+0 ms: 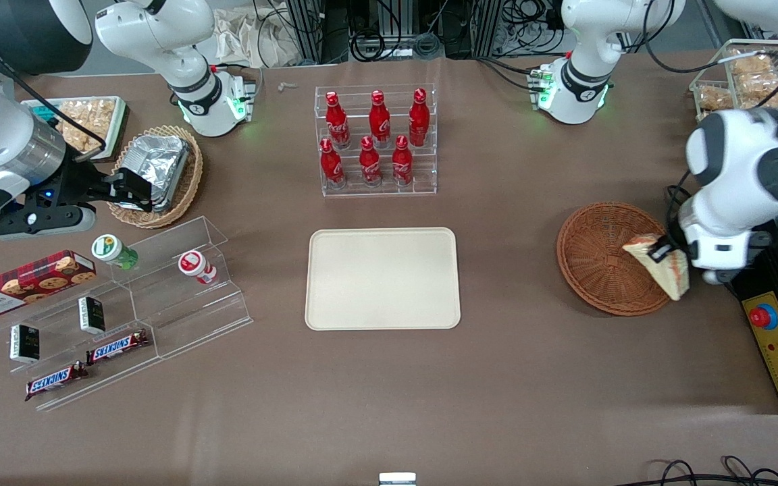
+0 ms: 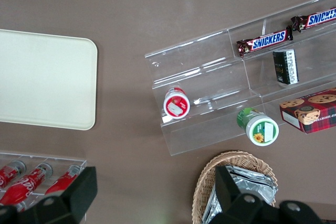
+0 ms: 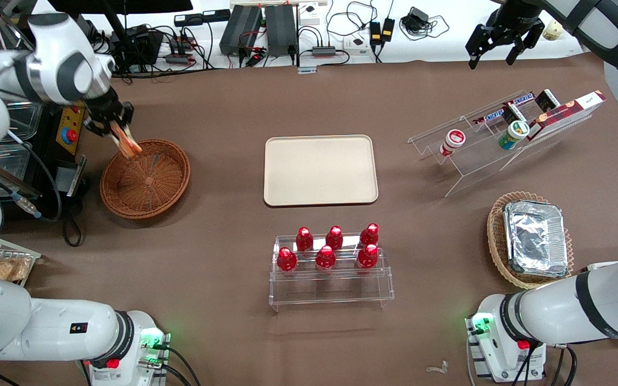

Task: Place sandwich from basket to tray
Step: 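Lift the sandwich out of the basket with the left gripper, then carry the sandwich over the cream tray and lower it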

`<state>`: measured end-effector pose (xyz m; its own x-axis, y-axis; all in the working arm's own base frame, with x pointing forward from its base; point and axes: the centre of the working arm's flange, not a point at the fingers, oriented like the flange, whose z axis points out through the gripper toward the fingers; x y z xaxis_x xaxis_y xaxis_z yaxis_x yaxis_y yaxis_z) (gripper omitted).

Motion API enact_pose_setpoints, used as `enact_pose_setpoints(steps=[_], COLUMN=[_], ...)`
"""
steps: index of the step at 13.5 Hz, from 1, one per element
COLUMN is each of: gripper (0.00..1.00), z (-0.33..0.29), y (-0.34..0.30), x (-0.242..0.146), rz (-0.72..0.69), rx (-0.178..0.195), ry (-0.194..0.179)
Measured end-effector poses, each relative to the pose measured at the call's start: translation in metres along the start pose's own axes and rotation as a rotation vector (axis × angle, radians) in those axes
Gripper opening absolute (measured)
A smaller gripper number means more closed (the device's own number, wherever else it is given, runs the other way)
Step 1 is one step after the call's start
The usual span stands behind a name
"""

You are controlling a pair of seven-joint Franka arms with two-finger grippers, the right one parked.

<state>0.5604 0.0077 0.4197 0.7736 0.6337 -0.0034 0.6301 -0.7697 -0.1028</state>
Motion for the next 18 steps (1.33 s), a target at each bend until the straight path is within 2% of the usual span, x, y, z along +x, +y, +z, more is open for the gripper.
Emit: enact_pose_setpoints(steps=[4, 5, 7, 8, 10, 12, 15, 16, 18], gripper=[0.19, 0.19, 0.19, 0.19, 0.19, 0.19, 0.19, 0.19, 0.19], z=[-0.127, -0.152, -0.177, -0.182, -0.182, -0.166, -0.136, -0.121, -0.079], y=[-0.001, -0.002, 0.01, 0.028, 0.075, 0.122, 0.187, 0.207, 0.247], x=[0.002, -0.001, -0.015, -0.031, -0.074, -0.118, -0.167, -0.184, -0.221], rz=[0.116, 0.158, 0.242, 0.299, 0.414, 0.499, 0.527, 0.523, 0.518], rx=[-0.039, -0.061, -0.1, -0.106, -0.103, -0.089, -0.126, -0.122, -0.075], ry=[-0.065, -0.074, -0.072, -0.066, -0.072, -0.099, -0.105, -0.107, -0.07])
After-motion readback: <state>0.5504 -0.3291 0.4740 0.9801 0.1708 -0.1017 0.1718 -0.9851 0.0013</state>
